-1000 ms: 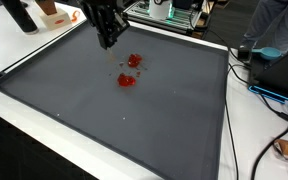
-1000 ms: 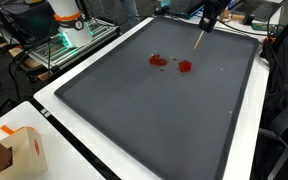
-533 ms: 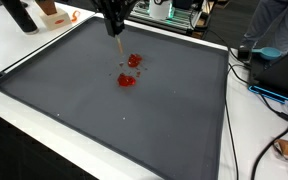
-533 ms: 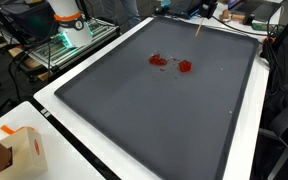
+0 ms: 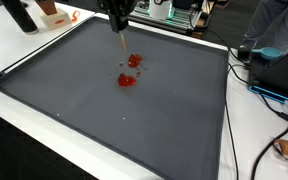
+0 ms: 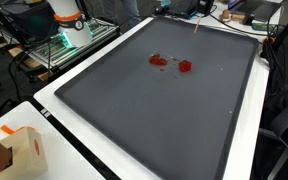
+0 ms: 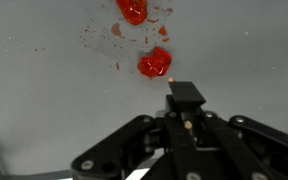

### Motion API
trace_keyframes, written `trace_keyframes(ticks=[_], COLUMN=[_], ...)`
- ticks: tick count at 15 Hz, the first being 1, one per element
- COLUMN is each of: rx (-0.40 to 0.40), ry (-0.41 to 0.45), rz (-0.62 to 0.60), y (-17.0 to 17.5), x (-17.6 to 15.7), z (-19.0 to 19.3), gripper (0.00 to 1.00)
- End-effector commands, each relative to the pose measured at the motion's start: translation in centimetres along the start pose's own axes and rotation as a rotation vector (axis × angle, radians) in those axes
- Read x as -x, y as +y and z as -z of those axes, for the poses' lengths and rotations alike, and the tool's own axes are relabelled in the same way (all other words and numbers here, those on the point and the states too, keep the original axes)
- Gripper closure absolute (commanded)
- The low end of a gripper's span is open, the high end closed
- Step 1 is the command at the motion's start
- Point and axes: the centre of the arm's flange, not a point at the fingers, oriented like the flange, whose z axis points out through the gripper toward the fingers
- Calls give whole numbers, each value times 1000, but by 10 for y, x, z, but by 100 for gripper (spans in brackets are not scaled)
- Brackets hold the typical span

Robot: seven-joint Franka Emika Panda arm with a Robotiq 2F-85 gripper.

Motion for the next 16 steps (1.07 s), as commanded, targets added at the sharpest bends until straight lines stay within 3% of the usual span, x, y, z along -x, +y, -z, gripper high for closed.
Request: trace_keyframes(ticks=[1, 5, 6, 10, 16], rx=[0, 0, 0, -37, -27], ry=[0, 0, 0, -23, -20], rz=[0, 0, 0, 28, 48], y=[0, 0, 0, -4, -5], x=[0, 0, 0, 3, 2], z=[0, -1, -1, -16, -48], gripper=[87, 87, 97, 97, 97])
